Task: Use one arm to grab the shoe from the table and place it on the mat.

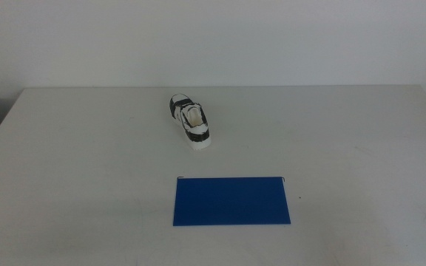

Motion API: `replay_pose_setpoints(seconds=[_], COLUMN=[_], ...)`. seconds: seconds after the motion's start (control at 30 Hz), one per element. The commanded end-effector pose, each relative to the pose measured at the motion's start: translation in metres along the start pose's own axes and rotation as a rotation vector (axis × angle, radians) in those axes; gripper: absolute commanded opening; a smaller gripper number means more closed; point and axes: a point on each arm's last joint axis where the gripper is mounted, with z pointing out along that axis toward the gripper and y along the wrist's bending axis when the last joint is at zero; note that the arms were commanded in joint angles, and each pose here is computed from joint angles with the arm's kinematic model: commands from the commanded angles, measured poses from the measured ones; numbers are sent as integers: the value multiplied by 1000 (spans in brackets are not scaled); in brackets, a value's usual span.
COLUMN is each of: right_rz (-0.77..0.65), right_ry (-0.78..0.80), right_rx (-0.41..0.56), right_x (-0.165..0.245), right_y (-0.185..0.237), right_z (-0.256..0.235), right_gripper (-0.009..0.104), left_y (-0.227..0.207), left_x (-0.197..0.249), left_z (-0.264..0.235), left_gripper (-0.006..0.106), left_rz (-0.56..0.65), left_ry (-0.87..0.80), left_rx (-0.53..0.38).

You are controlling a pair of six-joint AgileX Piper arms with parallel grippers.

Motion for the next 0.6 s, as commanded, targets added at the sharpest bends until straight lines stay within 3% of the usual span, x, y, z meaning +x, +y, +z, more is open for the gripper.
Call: replay_pose_setpoints(seconds=[0.0, 0.23, 0.57], right_rz=[-21, -21, -21], right_ry=[-109, -109, -109], right_rx=[12, 12, 12], right_x=[-11, -11, -11], right_y=[-1, -1, -1], right_z=[-3, -3, -3], right_gripper=[66, 66, 66], left_y=[-1, -1, -14], left_x=[-20, -62, -128], left_z=[-1, 3, 20], left_gripper=[79, 79, 79], left_rz=[-3, 15, 19], left_ry=[-92, -69, 97], left_rx=[6, 5, 146])
